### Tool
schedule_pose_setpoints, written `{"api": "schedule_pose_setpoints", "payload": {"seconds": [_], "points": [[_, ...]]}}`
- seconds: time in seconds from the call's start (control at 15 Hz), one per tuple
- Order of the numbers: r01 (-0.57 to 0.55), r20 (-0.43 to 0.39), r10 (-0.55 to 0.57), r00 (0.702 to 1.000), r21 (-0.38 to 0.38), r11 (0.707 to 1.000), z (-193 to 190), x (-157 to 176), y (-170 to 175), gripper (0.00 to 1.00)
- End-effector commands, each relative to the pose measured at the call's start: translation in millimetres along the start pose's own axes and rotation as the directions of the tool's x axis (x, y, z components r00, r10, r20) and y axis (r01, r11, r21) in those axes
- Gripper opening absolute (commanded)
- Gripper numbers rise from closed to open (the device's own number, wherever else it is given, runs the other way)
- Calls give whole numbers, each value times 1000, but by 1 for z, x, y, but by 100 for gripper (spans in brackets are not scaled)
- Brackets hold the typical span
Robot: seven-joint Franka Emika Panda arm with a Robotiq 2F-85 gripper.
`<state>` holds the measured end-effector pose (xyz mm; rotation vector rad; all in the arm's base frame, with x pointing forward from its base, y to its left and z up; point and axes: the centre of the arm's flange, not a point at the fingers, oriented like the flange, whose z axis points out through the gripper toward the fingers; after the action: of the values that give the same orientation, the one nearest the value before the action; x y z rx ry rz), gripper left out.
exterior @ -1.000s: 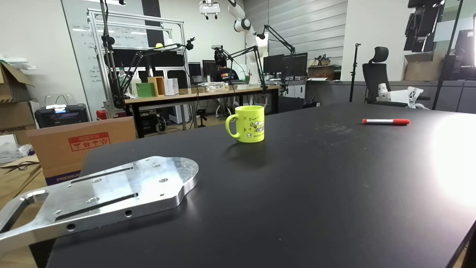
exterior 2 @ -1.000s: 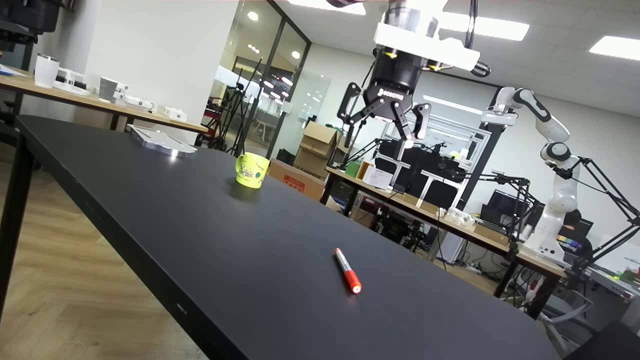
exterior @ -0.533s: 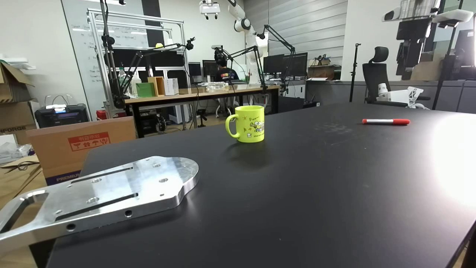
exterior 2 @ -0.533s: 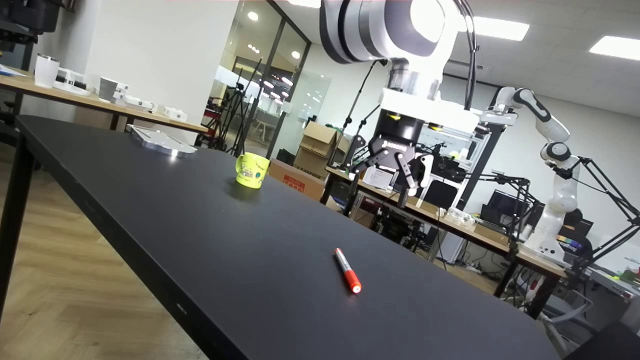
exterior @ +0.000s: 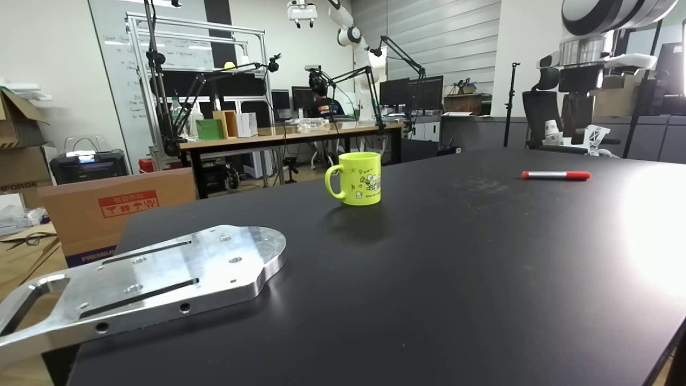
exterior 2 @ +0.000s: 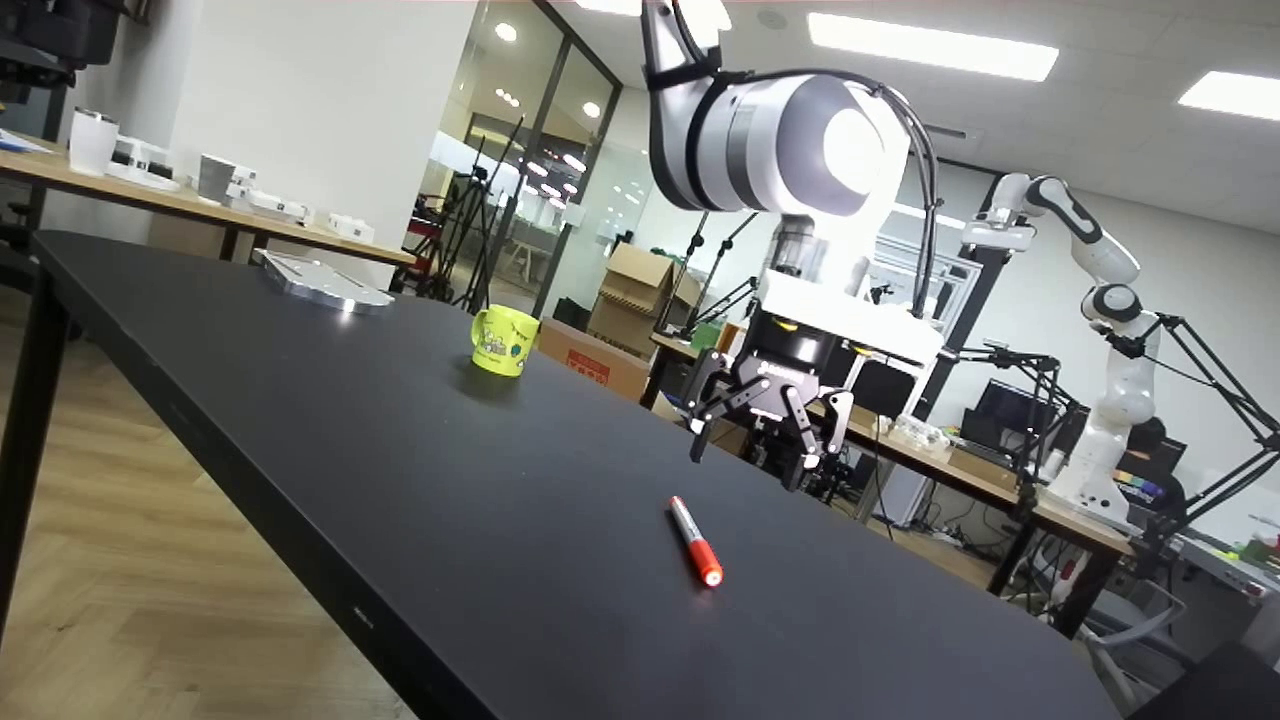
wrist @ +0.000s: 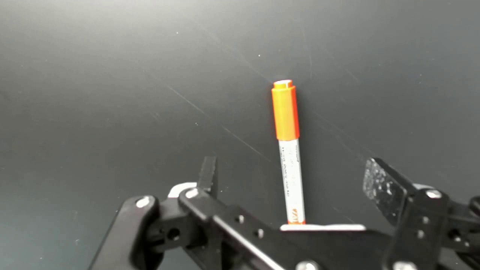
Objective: Pick the marker and put it in the cup
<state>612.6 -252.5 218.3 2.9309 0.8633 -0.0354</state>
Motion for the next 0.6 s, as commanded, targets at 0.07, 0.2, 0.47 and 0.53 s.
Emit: {"api": "schedule_pose_setpoints", "payload": {"seconds": [0.07,0.2,0.47,0.53], "points": [[55,40,-56,998,21,998,24,18,7,100],[95,68,-96,993,25,995,37,21,0,100],[139,113,-142,983,38,990,59,25,-6,100],[145,122,-149,981,38,989,64,26,-6,100]]}}
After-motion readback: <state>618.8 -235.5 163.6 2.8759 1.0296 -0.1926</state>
